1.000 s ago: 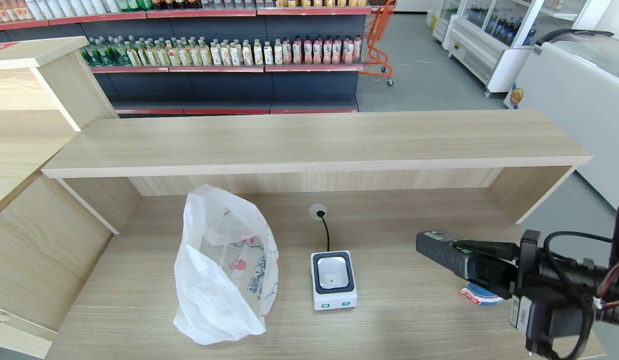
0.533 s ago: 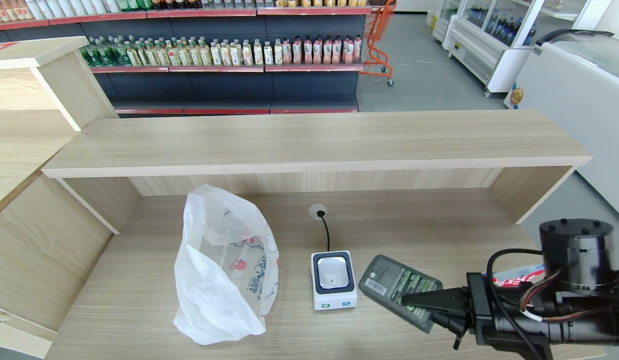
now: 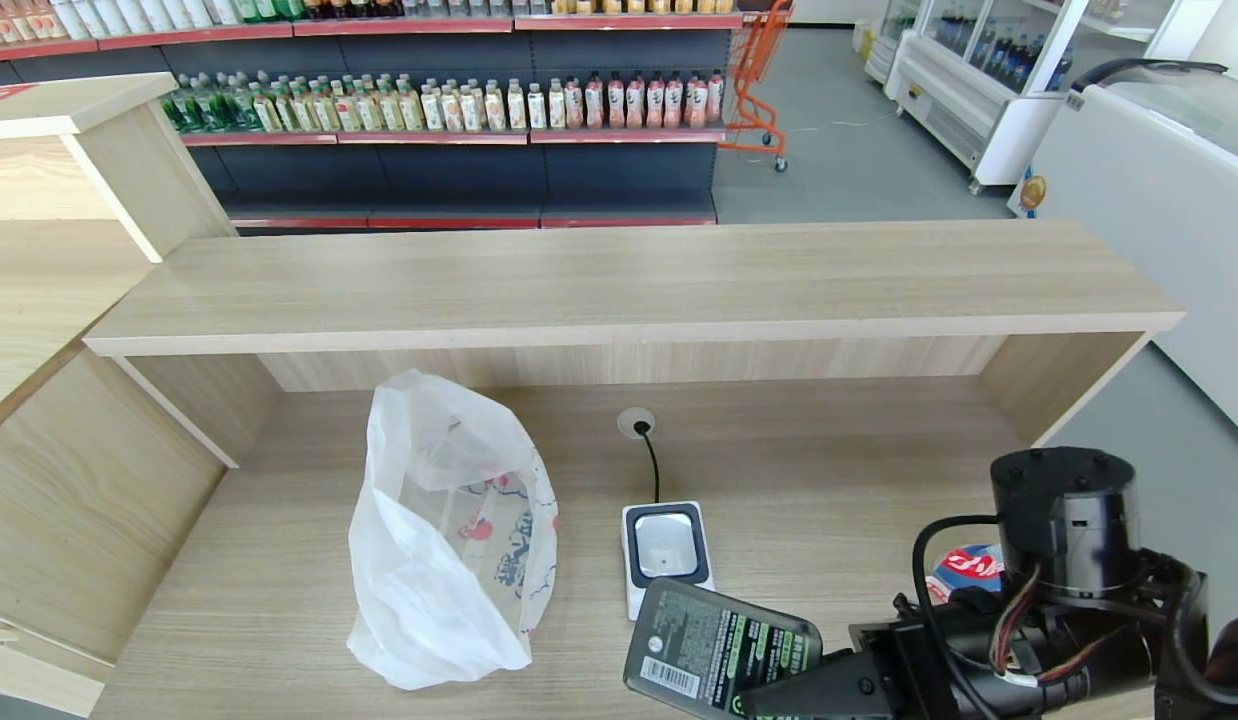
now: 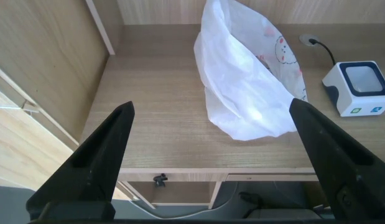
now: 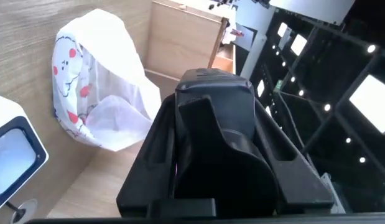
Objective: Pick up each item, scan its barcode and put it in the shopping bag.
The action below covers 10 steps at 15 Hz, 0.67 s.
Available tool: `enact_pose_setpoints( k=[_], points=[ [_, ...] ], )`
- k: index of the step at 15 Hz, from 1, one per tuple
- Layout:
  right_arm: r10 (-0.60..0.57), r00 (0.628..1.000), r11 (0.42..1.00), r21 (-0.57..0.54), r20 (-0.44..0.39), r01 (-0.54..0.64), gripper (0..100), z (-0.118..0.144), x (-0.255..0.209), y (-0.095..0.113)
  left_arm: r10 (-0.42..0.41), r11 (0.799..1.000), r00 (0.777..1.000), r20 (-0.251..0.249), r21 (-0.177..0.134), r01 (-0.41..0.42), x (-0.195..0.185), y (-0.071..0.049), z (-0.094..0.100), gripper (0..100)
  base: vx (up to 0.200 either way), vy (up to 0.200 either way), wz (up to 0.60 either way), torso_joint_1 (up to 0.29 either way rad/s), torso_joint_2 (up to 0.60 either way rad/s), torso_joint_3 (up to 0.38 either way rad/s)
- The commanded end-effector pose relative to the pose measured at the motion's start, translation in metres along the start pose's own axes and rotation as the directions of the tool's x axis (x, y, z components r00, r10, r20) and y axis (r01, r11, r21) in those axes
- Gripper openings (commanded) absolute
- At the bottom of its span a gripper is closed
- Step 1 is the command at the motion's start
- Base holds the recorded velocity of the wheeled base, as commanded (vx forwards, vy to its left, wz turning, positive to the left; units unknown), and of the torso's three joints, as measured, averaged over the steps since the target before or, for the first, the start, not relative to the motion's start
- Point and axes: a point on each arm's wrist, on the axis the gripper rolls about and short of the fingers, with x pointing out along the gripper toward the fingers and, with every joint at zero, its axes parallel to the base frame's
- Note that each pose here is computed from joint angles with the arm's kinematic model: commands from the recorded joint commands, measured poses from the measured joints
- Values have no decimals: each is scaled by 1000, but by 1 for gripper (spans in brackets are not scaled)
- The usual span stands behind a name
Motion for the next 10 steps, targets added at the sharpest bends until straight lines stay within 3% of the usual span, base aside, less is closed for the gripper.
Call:
enact_pose_setpoints(
  k=[1, 10],
  points=[
    [-2, 1000, 1000, -5, 3, 2, 0, 0, 0, 1, 1, 1000, 1000, 0, 0, -1, 0, 0, 0, 100, 0, 0, 0, 0, 0, 0],
    [-38, 999, 999, -27, 25, 39, 0, 2, -3, -2, 0, 1000, 1000, 0, 0, 0, 0, 0, 0, 100, 0, 0, 0, 0, 0, 0]
  ],
)
